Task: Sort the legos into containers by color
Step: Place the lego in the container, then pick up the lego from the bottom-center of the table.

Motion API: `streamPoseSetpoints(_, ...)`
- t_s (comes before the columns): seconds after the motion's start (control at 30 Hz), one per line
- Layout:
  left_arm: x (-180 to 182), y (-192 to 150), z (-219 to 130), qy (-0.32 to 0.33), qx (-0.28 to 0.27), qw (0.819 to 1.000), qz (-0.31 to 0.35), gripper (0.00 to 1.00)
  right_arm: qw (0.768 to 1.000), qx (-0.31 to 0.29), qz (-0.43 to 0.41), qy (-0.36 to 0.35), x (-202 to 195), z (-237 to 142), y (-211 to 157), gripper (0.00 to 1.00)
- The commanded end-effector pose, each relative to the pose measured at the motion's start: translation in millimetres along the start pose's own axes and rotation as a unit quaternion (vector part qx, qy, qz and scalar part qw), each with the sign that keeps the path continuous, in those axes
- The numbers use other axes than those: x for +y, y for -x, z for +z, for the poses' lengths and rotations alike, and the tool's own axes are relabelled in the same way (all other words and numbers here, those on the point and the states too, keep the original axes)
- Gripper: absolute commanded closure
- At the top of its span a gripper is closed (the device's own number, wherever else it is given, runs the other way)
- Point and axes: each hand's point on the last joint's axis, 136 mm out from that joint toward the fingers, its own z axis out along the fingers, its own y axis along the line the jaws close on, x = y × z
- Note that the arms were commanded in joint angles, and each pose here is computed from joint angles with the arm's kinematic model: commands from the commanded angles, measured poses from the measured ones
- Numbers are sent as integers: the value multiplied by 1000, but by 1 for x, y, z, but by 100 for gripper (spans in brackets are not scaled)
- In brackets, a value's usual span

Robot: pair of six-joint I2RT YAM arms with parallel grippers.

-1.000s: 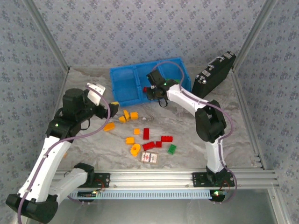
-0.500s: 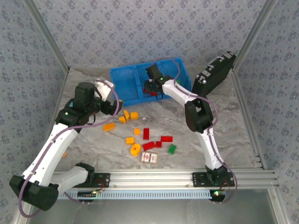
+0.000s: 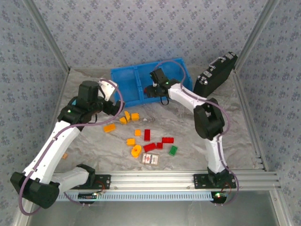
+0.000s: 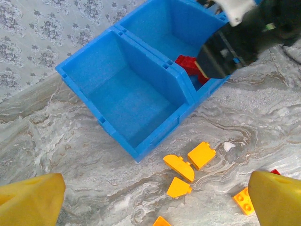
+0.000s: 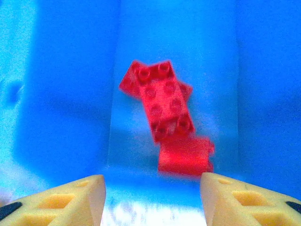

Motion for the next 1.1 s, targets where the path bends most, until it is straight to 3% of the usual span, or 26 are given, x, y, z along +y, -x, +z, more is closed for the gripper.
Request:
streamPoseSetpoints(0.0, 1, 12, -13, 4, -21, 1000, 10, 0, 999, -23, -33, 7, 9, -54, -8, 41)
streamPoseSetpoints(0.3, -8, 15, -15, -14, -35, 999, 9, 0, 998, 1, -54, -36, -25, -130, -101, 38)
streamPoseSetpoints(0.4, -10, 16, -18, -19, -39, 999, 11, 0, 992, -15, -121, -17, -20, -148, -126, 39)
streamPoseSetpoints(0.5, -13, 16, -19, -24, -42, 999, 13, 0, 971, -44, -229, 50, 2, -169, -143, 38)
streamPoseSetpoints(0.6, -16, 16, -23, -33, -48, 998, 14, 0, 951, -61, -299, 41, -2, -182, -145, 38)
streamPoseSetpoints(0.73, -17, 14, -27, -34, -52, 998, 15, 0, 909, -50, -405, 80, 4, -191, -167, 35)
streamPoseSetpoints(0.9, -18, 9, -25, -35, -44, 998, 19, 0, 870, -32, -480, 107, 2, -192, -195, 31)
streamPoseSetpoints(1.07, -18, 6, -26, -33, -47, 998, 26, 0, 851, 7, -514, 105, -6, -177, -213, 32)
